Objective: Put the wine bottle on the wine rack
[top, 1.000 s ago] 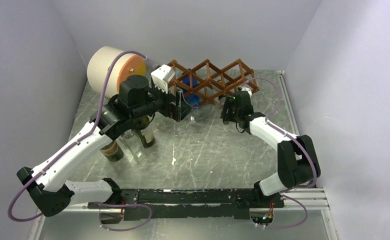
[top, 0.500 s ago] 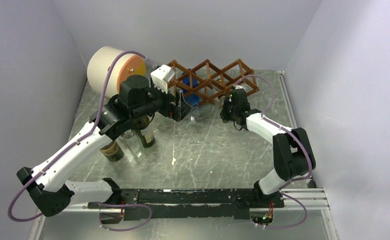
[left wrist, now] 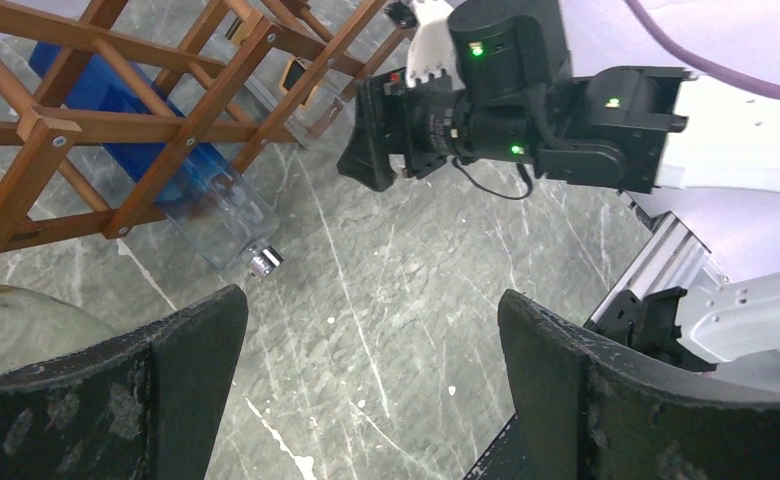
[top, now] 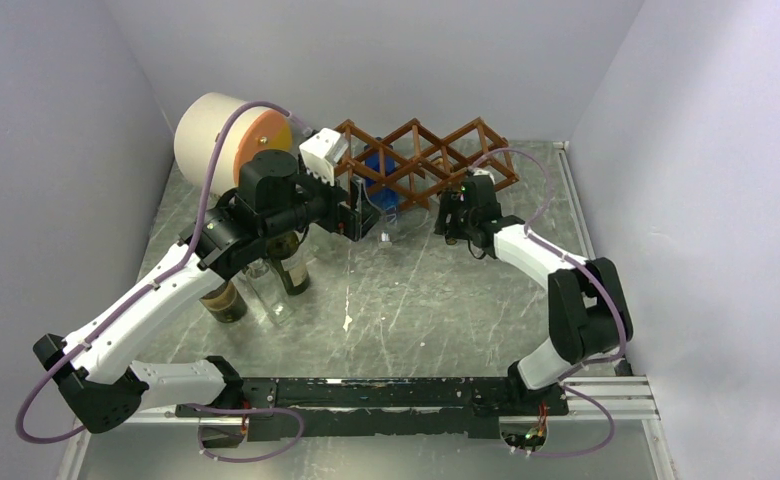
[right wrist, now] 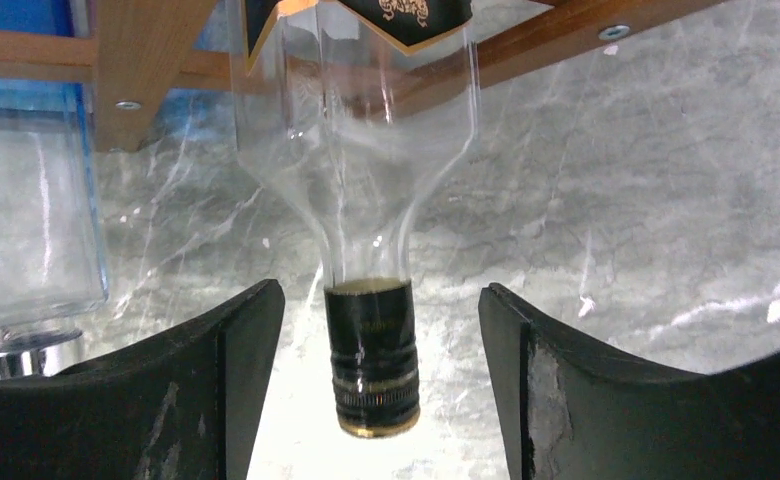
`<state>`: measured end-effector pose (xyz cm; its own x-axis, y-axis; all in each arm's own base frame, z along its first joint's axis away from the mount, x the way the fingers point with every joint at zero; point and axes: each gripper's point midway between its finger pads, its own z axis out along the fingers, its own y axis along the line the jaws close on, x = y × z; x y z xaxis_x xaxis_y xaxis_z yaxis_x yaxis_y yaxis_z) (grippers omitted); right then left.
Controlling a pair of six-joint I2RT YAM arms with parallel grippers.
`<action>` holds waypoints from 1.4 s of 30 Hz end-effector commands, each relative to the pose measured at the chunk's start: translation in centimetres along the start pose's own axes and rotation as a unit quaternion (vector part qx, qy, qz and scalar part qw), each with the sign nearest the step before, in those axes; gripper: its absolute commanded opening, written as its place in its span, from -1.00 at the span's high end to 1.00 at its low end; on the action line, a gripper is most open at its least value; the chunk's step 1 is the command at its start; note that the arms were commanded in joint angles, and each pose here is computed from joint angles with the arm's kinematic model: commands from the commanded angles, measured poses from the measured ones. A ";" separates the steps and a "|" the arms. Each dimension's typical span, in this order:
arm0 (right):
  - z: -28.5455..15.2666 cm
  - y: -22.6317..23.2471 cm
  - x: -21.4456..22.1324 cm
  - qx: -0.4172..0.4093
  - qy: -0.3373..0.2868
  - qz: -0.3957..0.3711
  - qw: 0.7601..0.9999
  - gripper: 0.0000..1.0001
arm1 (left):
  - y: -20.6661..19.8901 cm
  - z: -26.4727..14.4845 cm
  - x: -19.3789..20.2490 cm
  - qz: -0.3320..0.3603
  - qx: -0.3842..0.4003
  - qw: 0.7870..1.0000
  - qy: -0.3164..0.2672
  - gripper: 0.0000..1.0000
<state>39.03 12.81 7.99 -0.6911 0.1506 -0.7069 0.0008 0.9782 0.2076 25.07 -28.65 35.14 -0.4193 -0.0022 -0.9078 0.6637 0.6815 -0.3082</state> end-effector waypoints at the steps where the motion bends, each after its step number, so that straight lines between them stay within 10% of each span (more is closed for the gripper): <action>1: -2.9 0.0 -2.3 0.006 -0.028 0.009 1.000 -0.53 | 0.6 -1.1 -1.8 0.010 -0.026 0.999 -0.026 -0.97; 9: -9.5 3.5 -4.9 -0.079 -0.078 -0.015 0.994 -0.52 | 3.9 -3.5 -4.0 0.031 -0.124 0.989 -0.076 -0.98; 20: -17.0 20.0 -7.3 -0.293 -0.157 -0.119 0.935 -0.51 | 5.1 -10.1 -8.5 0.038 -0.175 0.964 -0.197 -0.98; 42: -8.8 33.2 -6.8 -0.245 -0.152 -0.199 0.937 -0.46 | 4.9 -14.3 -9.5 0.035 -0.170 0.948 -0.268 -0.98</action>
<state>35.46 43.28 26.00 -0.3648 -0.0790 -0.9277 -0.6476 0.7375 0.1919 23.21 -15.26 45.69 0.0245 -0.2487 -0.9683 0.4225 0.8804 -0.2154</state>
